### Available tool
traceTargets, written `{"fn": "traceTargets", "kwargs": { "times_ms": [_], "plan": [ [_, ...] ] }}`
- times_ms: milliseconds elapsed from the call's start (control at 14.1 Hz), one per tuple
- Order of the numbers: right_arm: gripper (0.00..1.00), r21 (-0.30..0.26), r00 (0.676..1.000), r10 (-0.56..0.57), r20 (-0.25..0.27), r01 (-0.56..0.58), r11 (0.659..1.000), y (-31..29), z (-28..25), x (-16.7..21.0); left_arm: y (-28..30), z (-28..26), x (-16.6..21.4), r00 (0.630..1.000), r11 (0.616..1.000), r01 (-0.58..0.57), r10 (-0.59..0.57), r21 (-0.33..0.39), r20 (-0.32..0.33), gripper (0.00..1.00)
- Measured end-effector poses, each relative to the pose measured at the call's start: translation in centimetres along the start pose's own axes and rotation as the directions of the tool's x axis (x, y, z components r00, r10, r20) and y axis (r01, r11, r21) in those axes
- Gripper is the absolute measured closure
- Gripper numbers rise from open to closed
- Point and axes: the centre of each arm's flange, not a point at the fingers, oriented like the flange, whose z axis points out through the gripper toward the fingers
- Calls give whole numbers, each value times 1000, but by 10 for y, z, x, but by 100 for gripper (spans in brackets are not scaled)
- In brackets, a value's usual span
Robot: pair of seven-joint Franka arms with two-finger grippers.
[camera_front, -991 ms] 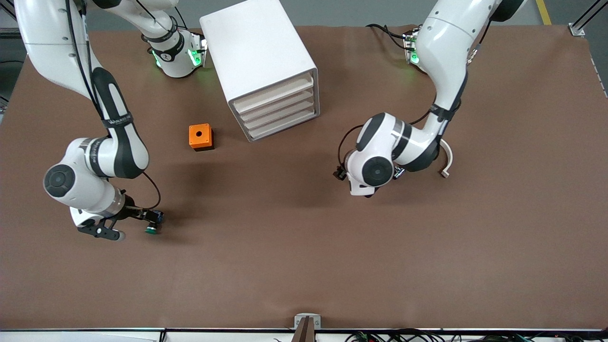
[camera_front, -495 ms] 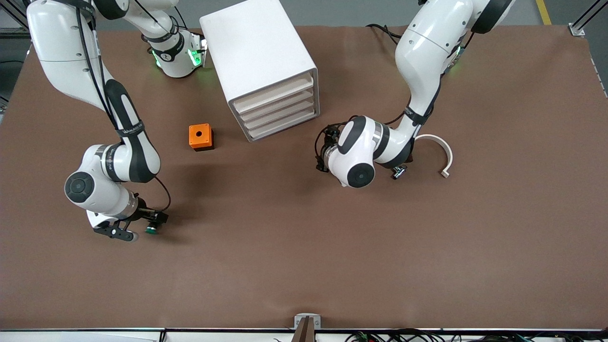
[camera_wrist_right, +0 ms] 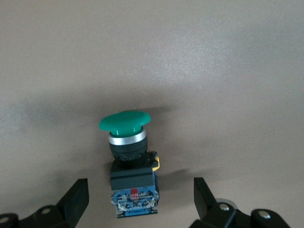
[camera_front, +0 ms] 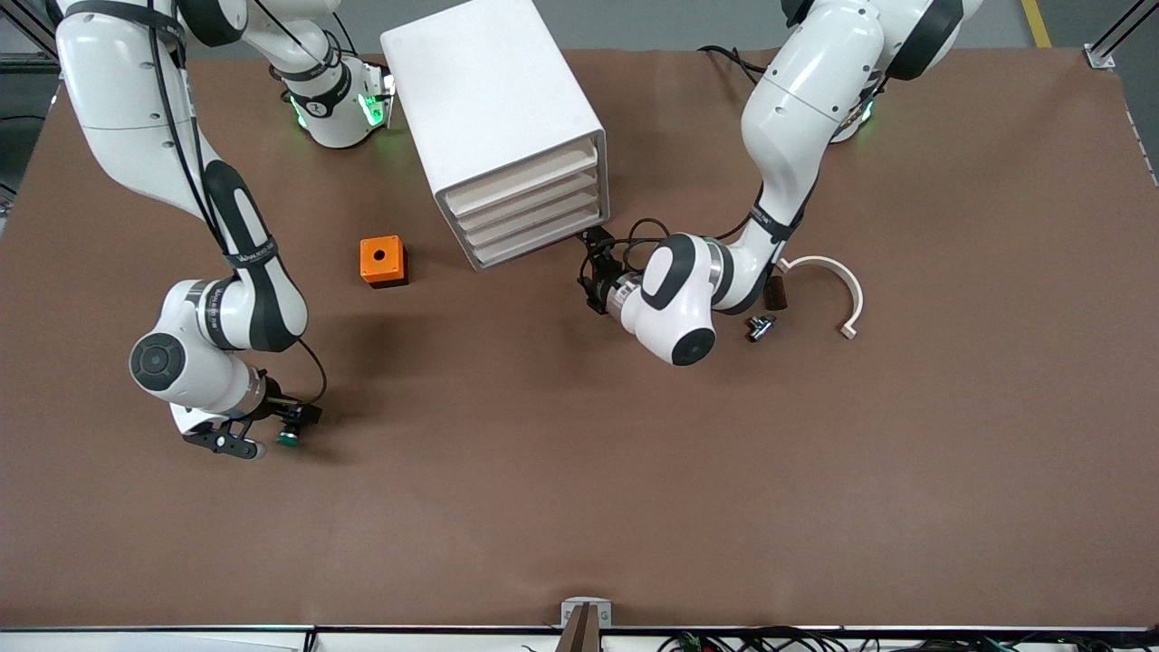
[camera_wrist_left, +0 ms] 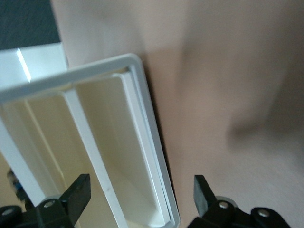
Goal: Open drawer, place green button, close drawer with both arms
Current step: 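Grip the drawer handle with the left gripper and pull the drawer open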
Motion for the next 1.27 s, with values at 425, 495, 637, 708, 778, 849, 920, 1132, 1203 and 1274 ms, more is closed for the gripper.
{"fn": "traceTargets", "kwargs": {
  "times_ms": [425, 495, 637, 708, 778, 849, 920, 1132, 1203, 1274],
  "plan": [
    [42, -1, 1000, 3, 6, -3, 1000, -2, 3, -1, -13, 30, -8, 985, 975, 161, -170, 152, 43, 26],
    [56, -1, 1000, 14, 7, -14, 1000, -4, 3, -2, -14, 33, -9, 984, 972, 167, -176, 168, 38, 26],
    [58, 0, 999, 36, 9, -36, 999, -10, 3, -3, -15, 44, -8, 984, 968, 171, -177, 182, 19, 30],
    [59, 0, 999, 39, 9, -39, 999, -13, 2, -4, -15, 50, -7, 984, 967, 174, -179, 185, 10, 33],
    [59, -1, 999, 40, 11, -40, 999, -16, 1, -5, -13, 56, -5, 983, 966, 178, -182, 189, 2, 33],
    [59, -2, 999, 43, 17, -43, 999, -20, -2, -5, -12, 63, -4, 983, 964, 182, -184, 192, -8, 38],
    [59, -2, 998, 51, 25, -51, 999, -26, -10, -6, -11, 70, -3, 982, 963, 186, -186, 196, -17, 38],
    [59, 1, 994, 106, 42, -106, 994, -68, -59, -20, -17, 83, -6, 984, 963, 181, -177, 200, -34, 65],
    [59, 2, 990, 131, 45, -131, 991, -87, -79, -30, -18, 84, -7, 984, 963, 178, -174, 200, -36, 72],
    [59, 0, 986, 158, 50, -158, 987, -108, -97, -42, -19, 85, -7, 984, 964, 176, -173, 200, -36, 73]
  ]
}}
